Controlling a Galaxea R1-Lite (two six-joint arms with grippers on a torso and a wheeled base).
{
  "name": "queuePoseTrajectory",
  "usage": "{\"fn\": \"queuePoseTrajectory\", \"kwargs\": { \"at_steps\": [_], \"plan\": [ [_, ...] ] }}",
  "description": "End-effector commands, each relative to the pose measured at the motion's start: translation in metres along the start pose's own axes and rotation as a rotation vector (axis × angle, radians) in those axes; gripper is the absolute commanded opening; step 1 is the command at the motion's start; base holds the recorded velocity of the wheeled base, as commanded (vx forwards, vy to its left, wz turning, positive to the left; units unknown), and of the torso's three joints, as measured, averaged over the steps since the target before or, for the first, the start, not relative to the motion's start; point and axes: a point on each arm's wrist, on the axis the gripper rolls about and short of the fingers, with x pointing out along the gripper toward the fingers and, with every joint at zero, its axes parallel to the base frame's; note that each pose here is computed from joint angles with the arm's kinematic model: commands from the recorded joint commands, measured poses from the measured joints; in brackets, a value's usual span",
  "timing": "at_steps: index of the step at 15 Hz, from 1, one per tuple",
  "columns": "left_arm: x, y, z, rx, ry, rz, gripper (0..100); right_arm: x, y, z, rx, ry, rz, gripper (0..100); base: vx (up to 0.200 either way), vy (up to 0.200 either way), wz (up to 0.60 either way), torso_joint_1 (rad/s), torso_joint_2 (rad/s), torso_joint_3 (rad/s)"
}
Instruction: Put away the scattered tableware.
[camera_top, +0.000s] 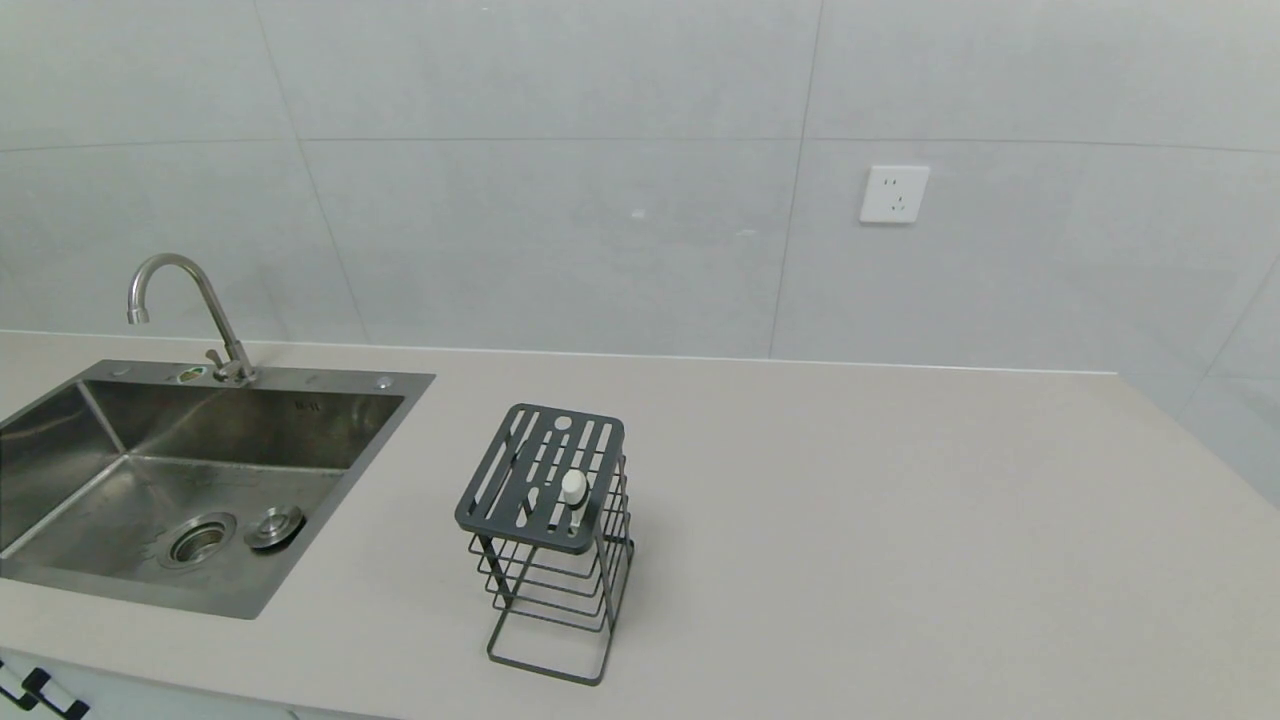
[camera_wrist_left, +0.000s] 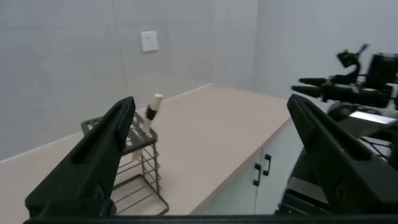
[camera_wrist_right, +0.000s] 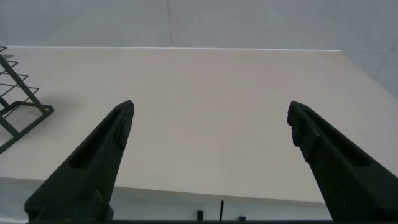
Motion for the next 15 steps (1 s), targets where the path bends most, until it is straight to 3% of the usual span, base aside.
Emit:
{"fn": "queuePoseTrajectory", "kwargs": {
  "at_steps": [1,2,3,4,5,6,8,15],
  "plan": [
    [-0.014,-0.002,-0.028,0.037,0.003,0.223,100,0.0,0.0,0.0,0.0,0.003,-0.002,100,0.0,0.0,0.0,0.0,0.0,0.0],
    [-0.017,0.006,-0.042,0.072,0.101,0.451,100,0.0,0.0,0.0,0.002,0.001,-0.004,100,0.0,0.0,0.0,0.0,0.0,0.0],
    [-0.022,0.01,-0.055,0.111,0.231,0.611,100,0.0,0.0,0.0,0.002,0.001,-0.007,100,0.0,0.0,0.0,0.0,0.0,0.0],
    [-0.025,0.012,-0.062,0.132,0.301,0.726,100,0.0,-0.001,0.0,0.003,0.001,-0.025,100,0.0,0.0,0.0,0.0,0.0,0.0],
    [-0.028,0.013,-0.064,0.157,0.343,0.824,100,0.0,-0.001,0.0,0.003,0.001,-0.05,100,0.0,0.0,0.0,0.0,0.0,0.0],
    [-0.029,0.014,-0.066,0.131,0.344,0.883,100,0.0,-0.001,0.0,0.003,0.002,-0.051,100,0.0,0.0,0.0,0.0,0.0,0.0],
    [-0.029,0.014,-0.066,0.089,0.324,0.885,100,0.0,-0.001,0.0,0.005,0.001,-0.045,100,0.0,0.0,0.0,0.0,0.0,0.0],
    [-0.029,0.014,-0.066,0.09,0.324,0.89,100,0.0,-0.001,0.0,0.005,0.001,-0.042,100,0.0,0.0,0.0,0.0,0.0,0.0]
  ]
}}
